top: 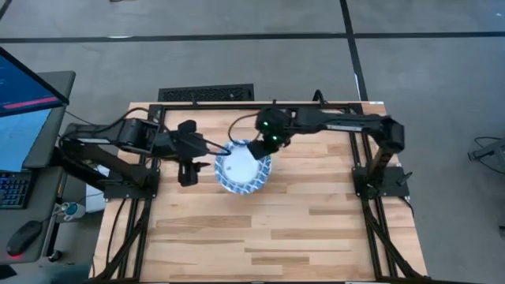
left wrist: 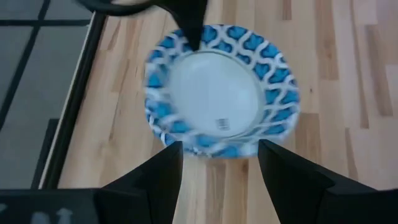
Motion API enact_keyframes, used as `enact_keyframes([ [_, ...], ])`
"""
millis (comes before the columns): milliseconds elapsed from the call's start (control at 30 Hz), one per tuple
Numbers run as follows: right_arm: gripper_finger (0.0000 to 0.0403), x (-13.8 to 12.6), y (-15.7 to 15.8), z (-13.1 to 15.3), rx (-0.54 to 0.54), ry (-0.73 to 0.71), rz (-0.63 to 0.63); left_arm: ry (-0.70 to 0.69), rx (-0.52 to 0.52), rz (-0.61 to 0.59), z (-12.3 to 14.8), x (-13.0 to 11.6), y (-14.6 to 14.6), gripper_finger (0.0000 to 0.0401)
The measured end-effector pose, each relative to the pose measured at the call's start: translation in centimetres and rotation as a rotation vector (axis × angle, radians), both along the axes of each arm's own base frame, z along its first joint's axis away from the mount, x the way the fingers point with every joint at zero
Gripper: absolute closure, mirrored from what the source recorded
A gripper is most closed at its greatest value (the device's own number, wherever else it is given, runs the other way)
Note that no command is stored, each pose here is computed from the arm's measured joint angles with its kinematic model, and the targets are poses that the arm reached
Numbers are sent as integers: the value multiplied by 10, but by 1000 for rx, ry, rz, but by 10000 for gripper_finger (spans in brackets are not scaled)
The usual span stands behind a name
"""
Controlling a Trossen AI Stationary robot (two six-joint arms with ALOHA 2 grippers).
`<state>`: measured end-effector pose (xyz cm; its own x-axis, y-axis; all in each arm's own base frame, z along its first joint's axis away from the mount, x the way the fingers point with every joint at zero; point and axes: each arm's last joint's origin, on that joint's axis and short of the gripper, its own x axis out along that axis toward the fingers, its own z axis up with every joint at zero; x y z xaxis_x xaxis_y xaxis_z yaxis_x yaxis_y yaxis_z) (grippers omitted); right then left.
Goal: Nest bowls inside each other
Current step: Stack the blue bowl on top of the blue bowls
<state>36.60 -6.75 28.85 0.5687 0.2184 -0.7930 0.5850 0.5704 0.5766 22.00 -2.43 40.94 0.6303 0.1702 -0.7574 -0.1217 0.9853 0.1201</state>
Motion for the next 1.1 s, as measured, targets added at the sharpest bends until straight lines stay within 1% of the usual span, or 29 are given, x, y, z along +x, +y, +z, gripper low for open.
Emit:
enact_keyframes([
  [67, 393, 8, -5, -6, -5, 3, 3, 9, -3, 9, -5, -6, 1, 199],
  [200, 385, 14, -17, -17, -1, 34, -19, 35, -2, 25, -17, -12, 2, 199],
  [300, 386, 12, -25, -18, -4, 50, -39, 61, 1, 26, -25, -13, 2, 199],
  [433, 394, 7, -35, -19, -37, 82, -76, 91, 7, 23, -33, -13, 2, 199],
  [567, 391, 1, -41, -22, -32, 133, -96, 90, 18, 7, -34, -12, 2, 199],
  [733, 377, 0, -40, -22, -27, 143, -87, 54, 20, -3, -31, -12, 2, 199],
  [900, 383, 2, -34, -22, -2, 137, -58, 55, 23, -6, -31, -11, 2, 199],
  [1100, 385, 2, -31, -23, -32, 151, -66, 55, 23, -6, -31, -12, 2, 199],
])
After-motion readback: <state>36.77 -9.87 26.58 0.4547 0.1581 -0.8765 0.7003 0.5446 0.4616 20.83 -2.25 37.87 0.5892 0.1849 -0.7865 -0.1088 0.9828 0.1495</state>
